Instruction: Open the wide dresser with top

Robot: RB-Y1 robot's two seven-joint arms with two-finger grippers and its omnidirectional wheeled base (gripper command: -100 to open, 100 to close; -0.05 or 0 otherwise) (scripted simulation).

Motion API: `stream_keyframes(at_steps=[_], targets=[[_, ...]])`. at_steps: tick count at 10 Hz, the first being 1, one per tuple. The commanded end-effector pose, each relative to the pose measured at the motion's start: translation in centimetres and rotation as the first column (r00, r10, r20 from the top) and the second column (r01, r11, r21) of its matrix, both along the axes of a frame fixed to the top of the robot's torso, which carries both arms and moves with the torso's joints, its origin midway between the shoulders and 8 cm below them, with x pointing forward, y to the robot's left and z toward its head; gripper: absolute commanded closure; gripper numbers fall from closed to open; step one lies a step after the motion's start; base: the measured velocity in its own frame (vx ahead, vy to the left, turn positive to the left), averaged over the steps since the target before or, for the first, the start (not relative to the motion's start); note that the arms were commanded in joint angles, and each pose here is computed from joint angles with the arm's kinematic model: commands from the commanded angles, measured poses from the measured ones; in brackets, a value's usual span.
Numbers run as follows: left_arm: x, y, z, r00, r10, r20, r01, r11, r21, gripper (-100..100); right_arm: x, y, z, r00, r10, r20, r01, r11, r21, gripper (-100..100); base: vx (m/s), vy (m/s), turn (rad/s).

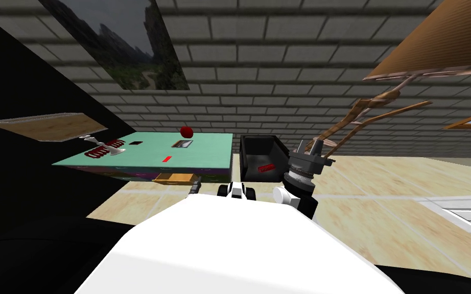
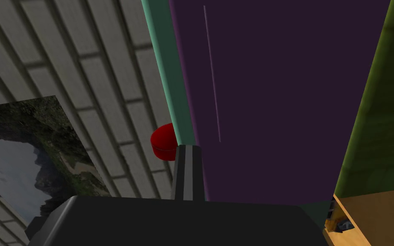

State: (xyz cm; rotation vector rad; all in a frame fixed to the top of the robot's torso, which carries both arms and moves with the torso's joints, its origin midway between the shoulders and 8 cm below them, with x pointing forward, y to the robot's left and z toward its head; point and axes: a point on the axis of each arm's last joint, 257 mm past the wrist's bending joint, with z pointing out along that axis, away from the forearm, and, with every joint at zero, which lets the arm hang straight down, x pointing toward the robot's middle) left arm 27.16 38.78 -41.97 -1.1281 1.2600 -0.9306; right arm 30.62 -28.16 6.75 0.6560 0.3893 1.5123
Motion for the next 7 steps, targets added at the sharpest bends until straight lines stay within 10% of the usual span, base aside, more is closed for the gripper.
stream_keyframes(at_steps=[1, 5, 6, 7], targets=[[0.7, -0.3, -0.3, 1.0000, -0.003, -0.005, 0.003, 1.0000, -0.003, -100, 0.0, 0.0, 0.0, 1.000, 0.000, 0.000, 0.000, 1.000, 0.000, 0, 0.071, 0.013, -0.067], [1.2, -0.5, -0.3, 1.0000, -0.005, -0.008, 0.004, 1.0000, -0.004, -100, 0.0, 0.0, 0.0, 1.000, 0.000, 0.000, 0.000, 1.000, 0.000, 0, 0.109, 0.019, -0.028], [1.2, -0.5, -0.3, 1.0000, -0.005, -0.007, 0.005, 1.0000, -0.004, 100, 0.0, 0.0, 0.0, 1.000, 0.000, 0.000, 0.000, 1.000, 0.000, 0, 0.015, 0.001, 0.000], [0.2, -0.3, -0.2, 0.9999, -0.009, -0.008, 0.009, 0.9999, -0.004, 100, 0.0, 0.0, 0.0, 1.000, 0.000, 0.000, 0.000, 1.000, 0.000, 0, -0.094, -0.026, 0.028]])
